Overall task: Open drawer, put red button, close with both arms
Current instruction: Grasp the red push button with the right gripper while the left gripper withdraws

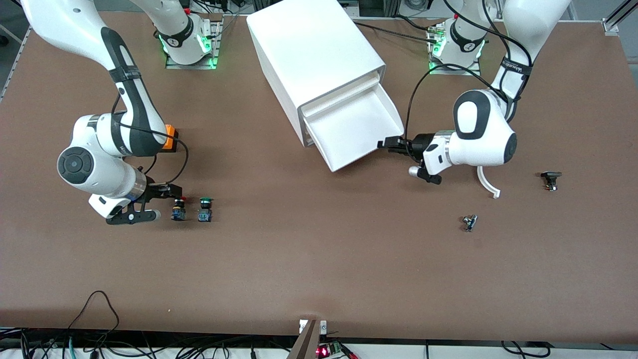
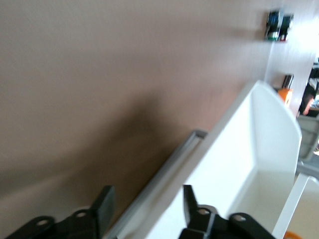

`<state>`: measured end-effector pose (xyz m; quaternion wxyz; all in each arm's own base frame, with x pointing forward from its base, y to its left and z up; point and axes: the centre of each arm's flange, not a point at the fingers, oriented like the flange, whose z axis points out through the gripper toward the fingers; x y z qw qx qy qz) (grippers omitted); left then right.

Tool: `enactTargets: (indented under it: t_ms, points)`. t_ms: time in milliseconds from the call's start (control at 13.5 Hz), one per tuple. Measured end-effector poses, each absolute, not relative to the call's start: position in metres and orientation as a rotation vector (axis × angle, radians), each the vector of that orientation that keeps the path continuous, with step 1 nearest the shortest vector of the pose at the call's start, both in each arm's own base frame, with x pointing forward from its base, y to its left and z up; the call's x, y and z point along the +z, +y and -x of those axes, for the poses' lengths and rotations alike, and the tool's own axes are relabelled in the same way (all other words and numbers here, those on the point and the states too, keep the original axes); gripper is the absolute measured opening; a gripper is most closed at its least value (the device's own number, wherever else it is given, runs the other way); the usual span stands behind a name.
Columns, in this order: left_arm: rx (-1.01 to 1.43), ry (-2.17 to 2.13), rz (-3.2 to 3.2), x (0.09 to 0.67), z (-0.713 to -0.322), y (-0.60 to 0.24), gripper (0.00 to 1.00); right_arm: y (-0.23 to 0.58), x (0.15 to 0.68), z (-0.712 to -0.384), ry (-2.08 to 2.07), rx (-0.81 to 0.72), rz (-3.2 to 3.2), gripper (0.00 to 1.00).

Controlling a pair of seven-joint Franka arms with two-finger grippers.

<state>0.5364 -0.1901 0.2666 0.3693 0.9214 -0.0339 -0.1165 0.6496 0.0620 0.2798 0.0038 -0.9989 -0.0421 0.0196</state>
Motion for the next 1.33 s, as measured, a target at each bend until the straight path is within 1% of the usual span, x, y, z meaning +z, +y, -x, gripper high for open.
enactTargets:
  t_ms: [148, 222, 296, 443, 591, 813, 1034, 1256, 1330]
  points:
    - [-0.138, -0.062, -2.421, 0.305, -0.576, -0.145, 0.89, 0.055, 0.267, -0.654, -0.078, 0.029, 3.109, 1.00]
    - [-0.049, -0.034, -2.437, 0.331, -0.594, -0.117, 0.97, 0.052, 0.260, -0.655, -0.069, 0.020, 3.108, 1.00]
    - [0.019, -0.015, -2.447, 0.356, -0.603, -0.092, 1.00, 0.051, 0.256, -0.656, -0.065, 0.015, 3.108, 1.00]
    - [0.096, -0.040, -2.504, 0.392, -0.604, -0.062, 1.00, 0.052, 0.250, -0.657, -0.067, 0.021, 3.109, 1.00]
    - [0.105, -0.161, -2.627, 0.428, -0.597, -0.038, 1.00, 0.053, 0.243, -0.656, -0.069, 0.035, 3.109, 1.00]
    - [0.009, -0.316, -2.807, 0.507, -0.580, 0.003, 1.00, 0.052, 0.224, -0.656, -0.066, 0.038, 3.111, 1.00]
    - [-0.086, -0.293, -3.014, 0.572, -0.564, 0.028, 1.00, 0.052, 0.211, -0.657, -0.065, 0.034, 3.112, 1.00]
    - [-0.121, -0.182, -3.116, 0.582, -0.561, 0.028, 1.00, 0.052, 0.204, -0.656, -0.066, 0.041, 3.113, 1.00]
    - [-0.129, -0.152, -3.130, 0.580, -0.562, 0.028, 1.00, 0.052, 0.200, -0.656, -0.066, 0.047, 3.113, 0.98]
